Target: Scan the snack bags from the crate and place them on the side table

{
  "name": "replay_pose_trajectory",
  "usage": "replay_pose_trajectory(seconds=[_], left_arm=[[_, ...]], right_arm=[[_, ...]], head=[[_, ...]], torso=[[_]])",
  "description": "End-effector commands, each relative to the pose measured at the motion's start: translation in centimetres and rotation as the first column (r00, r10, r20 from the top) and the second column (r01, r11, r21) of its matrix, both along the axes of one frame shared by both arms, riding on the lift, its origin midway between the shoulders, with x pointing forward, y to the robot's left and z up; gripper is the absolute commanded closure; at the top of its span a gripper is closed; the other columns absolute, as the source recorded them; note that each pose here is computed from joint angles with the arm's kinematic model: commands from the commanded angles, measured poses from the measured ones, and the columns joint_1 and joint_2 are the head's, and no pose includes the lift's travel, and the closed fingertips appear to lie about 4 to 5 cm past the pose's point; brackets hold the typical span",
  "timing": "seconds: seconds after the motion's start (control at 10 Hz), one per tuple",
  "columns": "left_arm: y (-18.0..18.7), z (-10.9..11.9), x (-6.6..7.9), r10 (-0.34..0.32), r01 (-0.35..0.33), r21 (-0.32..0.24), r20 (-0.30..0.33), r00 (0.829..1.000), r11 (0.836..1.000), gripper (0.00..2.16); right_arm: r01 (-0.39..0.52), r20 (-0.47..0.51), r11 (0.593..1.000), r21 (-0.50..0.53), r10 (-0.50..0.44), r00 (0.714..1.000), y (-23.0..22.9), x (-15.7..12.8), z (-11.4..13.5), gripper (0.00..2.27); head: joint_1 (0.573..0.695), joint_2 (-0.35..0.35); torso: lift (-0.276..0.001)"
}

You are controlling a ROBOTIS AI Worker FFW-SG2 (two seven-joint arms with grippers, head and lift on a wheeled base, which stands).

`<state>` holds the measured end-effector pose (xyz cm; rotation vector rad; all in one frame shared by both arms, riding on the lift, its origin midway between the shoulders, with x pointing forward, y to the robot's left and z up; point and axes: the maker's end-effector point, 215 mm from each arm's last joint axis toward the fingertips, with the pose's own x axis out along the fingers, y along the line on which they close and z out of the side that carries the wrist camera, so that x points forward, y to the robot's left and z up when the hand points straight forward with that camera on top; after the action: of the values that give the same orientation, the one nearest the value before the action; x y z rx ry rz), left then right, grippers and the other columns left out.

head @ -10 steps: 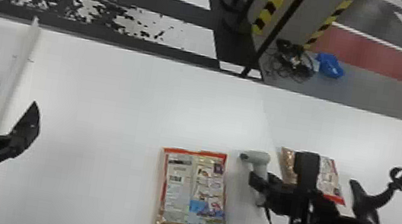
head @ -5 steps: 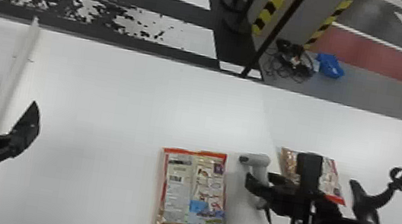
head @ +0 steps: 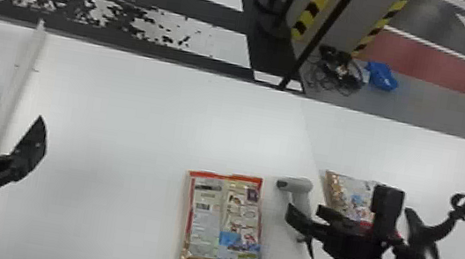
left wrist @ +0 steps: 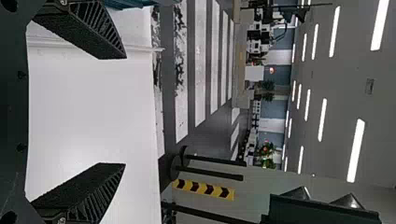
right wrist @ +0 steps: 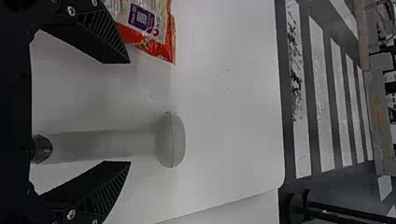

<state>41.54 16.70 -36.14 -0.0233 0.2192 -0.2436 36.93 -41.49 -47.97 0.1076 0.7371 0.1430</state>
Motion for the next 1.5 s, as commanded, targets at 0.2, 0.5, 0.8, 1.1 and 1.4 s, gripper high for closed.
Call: replay_pose_trajectory(seconds=[0.2,0.5,0.8,1.1,1.4], left_arm=[[-0.1,0.0,0.0,0.004,-0.004,-0.006,0.000,1.000,1.000,0.04],[0.1,0.0,0.0,0.007,-0.007,-0.005,0.000,1.000,1.000,0.04],[0.0,0.0,0.0,0.005,-0.005,-0.007,0.000,1.000,1.000,0.04],[0.0,-0.1,-0.1,0.004,-0.004,-0.007,-0.005,1.000,1.000,0.04],[-0.3,-0.1,-0.1,0.000,0.000,-0.010,-0.005,1.000,1.000,0.04]], right_arm=[[-0.034,-0.048,0.982,0.187,0.044,0.998,3.7,-3.3,0.9,0.13],[-0.063,-0.111,0.962,0.266,0.096,0.989,6.6,-4.8,-0.5,0.13],[-0.089,-0.150,0.944,0.316,0.142,0.978,8.8,-5.8,-1.3,0.13],[-0.133,-0.194,0.927,0.351,0.210,0.958,10.5,-6.9,-2.2,0.13],[-0.183,-0.210,0.911,0.370,0.274,0.939,11.8,-7.7,-2.8,0.26]], head=[[0.695,-0.330],[0.695,-0.294],[0.695,-0.263],[0.695,-0.235],[0.695,-0.216]], torso=[[-0.094],[-0.094],[-0.094],[-0.094],[-0.094]])
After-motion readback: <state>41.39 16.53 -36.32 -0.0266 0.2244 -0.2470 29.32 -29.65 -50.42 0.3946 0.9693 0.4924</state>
